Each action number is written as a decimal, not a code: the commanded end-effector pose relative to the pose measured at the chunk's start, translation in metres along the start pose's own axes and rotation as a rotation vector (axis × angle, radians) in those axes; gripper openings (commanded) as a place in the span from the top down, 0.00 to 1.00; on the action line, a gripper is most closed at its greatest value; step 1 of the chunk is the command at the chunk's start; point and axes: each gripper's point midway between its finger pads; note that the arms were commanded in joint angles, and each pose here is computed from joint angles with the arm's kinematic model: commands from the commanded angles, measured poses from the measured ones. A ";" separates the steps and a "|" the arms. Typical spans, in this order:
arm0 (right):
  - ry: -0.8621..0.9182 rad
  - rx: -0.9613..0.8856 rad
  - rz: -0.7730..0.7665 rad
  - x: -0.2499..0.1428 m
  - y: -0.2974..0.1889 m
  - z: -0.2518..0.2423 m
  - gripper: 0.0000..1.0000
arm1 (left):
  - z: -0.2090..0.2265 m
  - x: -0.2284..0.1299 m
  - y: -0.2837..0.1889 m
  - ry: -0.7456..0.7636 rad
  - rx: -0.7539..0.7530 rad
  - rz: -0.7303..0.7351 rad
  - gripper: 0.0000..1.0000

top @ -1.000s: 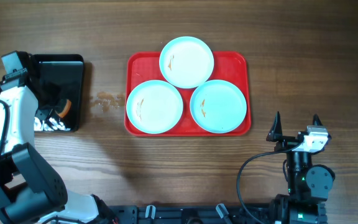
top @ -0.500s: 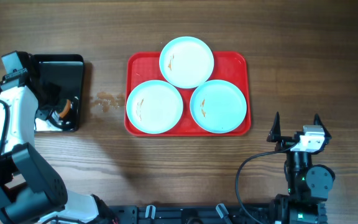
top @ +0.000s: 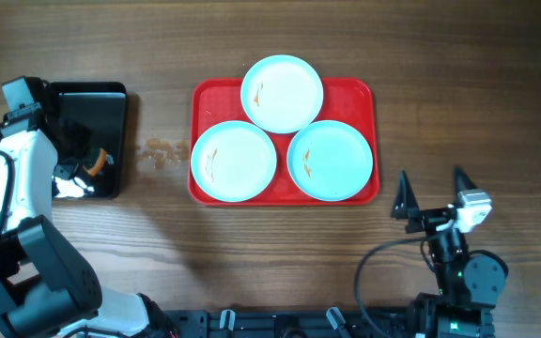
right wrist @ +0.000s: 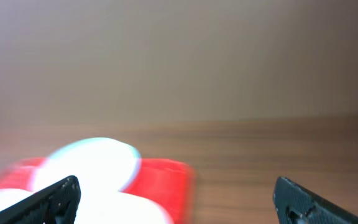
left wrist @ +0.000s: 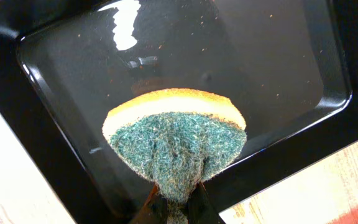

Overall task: Clean dirty plates on tray and stack at the side
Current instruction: 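Reach the right gripper over the red tray to the top plate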

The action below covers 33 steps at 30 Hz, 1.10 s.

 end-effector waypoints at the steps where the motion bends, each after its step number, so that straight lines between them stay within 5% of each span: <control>1: 0.731 0.215 0.187 -0.018 -0.007 0.043 0.00 | -0.005 0.010 -0.006 -0.022 -0.023 -0.041 0.96; 3: 0.950 0.173 0.222 -0.023 -0.006 0.040 0.00 | -0.006 0.012 -0.007 -0.022 -0.026 -0.049 0.96; 4: 1.236 0.118 0.215 -0.021 -0.005 0.034 0.00 | -0.007 0.013 -0.007 -0.023 -0.030 -0.054 0.96; 6: 1.355 0.125 0.214 -0.016 -0.004 0.036 0.00 | -0.007 0.013 -0.007 -0.023 -0.031 -0.054 0.96; 11: 1.017 0.468 -0.067 0.077 -0.023 0.069 0.00 | -0.007 0.013 -0.006 -0.023 -0.030 -0.054 0.96; 16: 0.824 0.534 -0.093 0.121 -0.032 0.094 0.00 | -0.007 0.013 -0.006 -0.023 -0.032 -0.055 0.96; 23: 0.375 0.599 0.232 0.142 -0.009 0.134 0.00 | -0.007 0.014 -0.006 0.005 -0.030 -0.056 0.96; 33: 0.134 0.470 0.659 0.132 0.034 0.133 0.01 | -0.006 0.012 -0.006 0.006 -0.026 -0.050 0.96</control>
Point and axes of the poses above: each gripper's point midway between its finger pads, its own y axis out along the fingers, its own z axis along the line the jaws close on, x = y × z, and after that the axes turned 3 degrees about y, right-handed
